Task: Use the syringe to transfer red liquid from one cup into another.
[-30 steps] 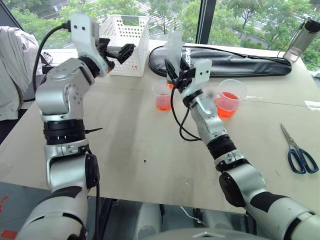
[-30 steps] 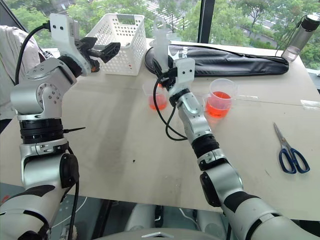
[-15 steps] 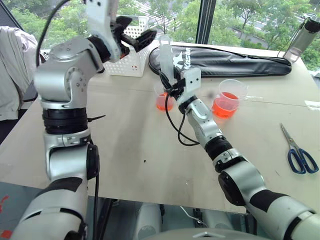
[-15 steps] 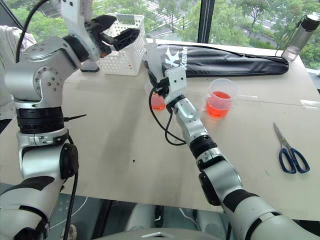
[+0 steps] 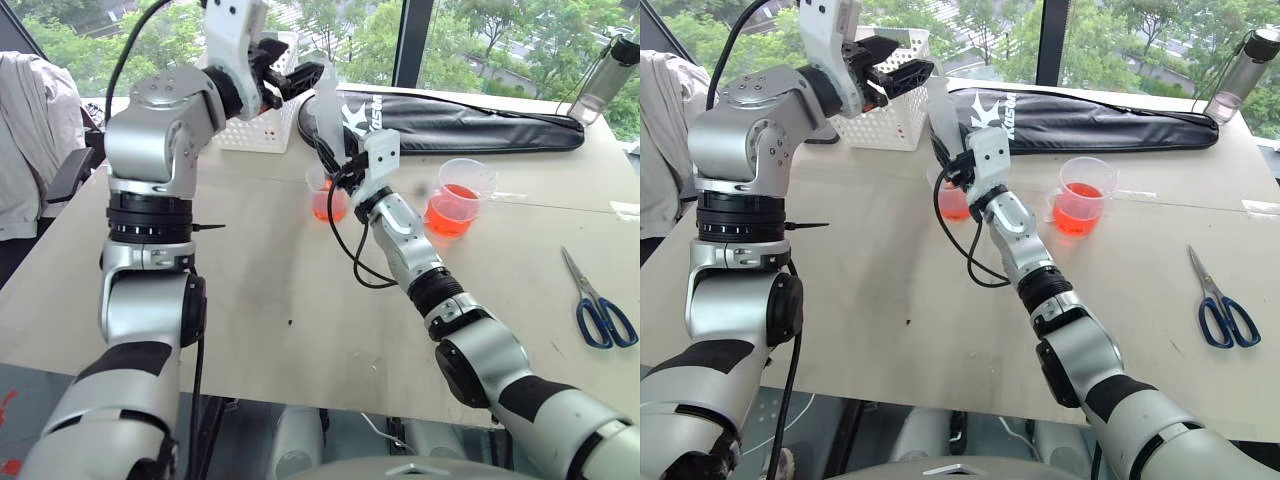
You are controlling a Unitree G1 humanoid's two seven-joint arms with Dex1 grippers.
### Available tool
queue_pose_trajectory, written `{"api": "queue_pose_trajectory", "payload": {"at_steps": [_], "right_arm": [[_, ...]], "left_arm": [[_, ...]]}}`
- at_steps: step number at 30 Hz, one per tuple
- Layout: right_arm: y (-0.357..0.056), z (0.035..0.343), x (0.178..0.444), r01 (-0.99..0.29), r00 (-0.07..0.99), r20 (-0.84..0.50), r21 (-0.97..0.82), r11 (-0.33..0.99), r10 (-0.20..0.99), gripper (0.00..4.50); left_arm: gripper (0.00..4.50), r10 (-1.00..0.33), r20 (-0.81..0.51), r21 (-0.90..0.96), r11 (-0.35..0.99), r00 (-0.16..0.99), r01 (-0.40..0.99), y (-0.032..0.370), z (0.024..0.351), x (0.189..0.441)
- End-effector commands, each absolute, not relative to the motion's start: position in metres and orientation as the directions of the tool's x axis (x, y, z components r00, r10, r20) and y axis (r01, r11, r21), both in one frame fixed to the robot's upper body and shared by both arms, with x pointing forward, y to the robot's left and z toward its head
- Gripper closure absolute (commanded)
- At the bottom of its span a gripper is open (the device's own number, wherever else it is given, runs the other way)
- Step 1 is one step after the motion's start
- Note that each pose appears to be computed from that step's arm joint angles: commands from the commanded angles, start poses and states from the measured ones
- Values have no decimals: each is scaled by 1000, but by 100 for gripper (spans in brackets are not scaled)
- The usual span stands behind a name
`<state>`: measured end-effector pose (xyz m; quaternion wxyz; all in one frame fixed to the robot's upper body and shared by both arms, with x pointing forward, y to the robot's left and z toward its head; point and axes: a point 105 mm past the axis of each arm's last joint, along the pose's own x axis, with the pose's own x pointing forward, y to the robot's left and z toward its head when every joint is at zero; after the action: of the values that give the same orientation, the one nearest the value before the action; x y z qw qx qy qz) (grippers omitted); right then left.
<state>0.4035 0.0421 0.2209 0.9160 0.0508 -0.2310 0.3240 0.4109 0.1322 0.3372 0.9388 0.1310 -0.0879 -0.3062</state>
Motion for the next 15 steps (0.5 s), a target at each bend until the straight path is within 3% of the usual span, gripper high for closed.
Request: {"api": "queue_pose_trajectory", "payload": {"at_steps": [1,3,4,15], "right_arm": [[114,272,356,-760,499,595,-49,648,630,302],[115,274,355,-763,494,599,-49,645,630,302],[115,276,355,-764,493,601,-49,644,630,302],[124,282,351,-787,465,603,-54,615,648,302]], "left_arm": [[305,-600,126,369,768,790,524,130,356,408],[418,-610,118,388,755,784,529,128,355,407],[444,-613,114,393,751,782,531,128,355,407],[450,-658,86,504,677,748,537,121,350,393]]}}
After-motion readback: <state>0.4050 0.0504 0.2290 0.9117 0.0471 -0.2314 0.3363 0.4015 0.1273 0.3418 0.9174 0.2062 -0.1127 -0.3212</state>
